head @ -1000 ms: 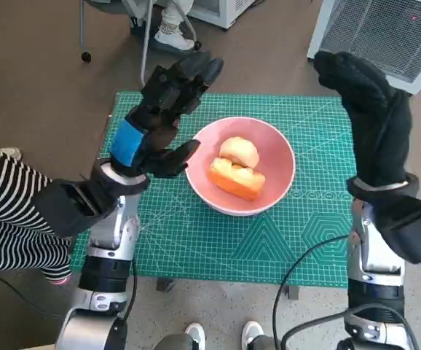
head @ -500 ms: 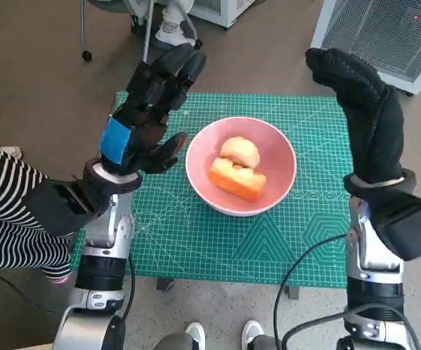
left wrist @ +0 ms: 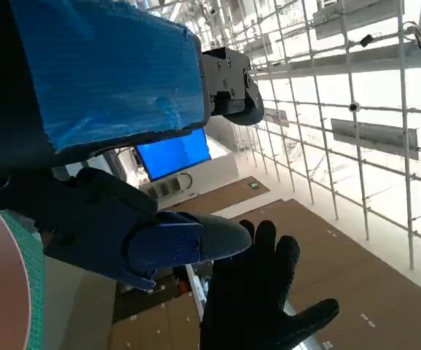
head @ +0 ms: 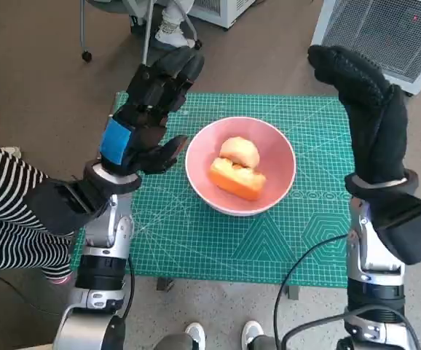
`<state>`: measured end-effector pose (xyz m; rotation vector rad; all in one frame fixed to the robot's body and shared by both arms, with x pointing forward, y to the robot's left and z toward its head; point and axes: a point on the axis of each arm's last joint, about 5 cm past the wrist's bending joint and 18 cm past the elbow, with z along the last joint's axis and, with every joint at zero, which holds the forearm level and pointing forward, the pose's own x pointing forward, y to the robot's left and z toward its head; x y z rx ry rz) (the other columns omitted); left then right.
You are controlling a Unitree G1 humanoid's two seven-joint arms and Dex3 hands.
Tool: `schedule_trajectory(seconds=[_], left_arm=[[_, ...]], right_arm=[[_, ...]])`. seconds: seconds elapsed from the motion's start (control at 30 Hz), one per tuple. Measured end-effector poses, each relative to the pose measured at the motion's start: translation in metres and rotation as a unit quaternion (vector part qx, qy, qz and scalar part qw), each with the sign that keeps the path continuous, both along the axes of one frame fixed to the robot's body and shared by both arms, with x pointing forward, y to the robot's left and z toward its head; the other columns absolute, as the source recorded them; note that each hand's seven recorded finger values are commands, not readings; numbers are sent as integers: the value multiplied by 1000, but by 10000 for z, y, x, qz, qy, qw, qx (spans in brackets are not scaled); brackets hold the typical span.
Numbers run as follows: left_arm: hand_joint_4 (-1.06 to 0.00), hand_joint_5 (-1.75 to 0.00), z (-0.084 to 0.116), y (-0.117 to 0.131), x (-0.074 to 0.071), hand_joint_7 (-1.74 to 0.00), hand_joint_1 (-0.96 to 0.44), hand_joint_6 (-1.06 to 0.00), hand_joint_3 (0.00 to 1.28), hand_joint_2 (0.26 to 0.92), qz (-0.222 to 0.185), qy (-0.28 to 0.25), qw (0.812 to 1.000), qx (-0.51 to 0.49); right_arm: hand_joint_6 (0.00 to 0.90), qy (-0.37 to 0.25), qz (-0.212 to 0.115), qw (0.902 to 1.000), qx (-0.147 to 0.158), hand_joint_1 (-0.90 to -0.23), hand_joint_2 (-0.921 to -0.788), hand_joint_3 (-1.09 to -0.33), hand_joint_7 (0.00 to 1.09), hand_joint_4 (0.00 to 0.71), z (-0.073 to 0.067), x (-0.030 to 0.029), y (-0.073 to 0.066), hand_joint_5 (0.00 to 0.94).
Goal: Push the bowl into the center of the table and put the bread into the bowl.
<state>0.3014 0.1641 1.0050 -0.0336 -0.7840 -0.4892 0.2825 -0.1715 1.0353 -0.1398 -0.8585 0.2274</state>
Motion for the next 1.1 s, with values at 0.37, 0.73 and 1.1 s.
schedule_trajectory(seconds=[0.37,0.73,1.1], left_arm=[[-162,-7,-9,-35,4,-547,-647,1,409,921,-118,29,9999,-55],[-176,-15,-6,-78,17,-546,-632,1,404,921,-243,33,9995,-207],[-183,-20,-7,-118,20,-557,-631,1,406,921,-276,35,9993,-264]], right_arm=[[-1,33,5,10000,20,-745,-921,-771,570,173,-32,0,4,2],[0,84,2,10000,43,-757,-921,-756,561,174,-66,-1,-7,2],[10,174,-11,9998,54,-757,-921,-745,565,178,-116,-14,-22,3]])
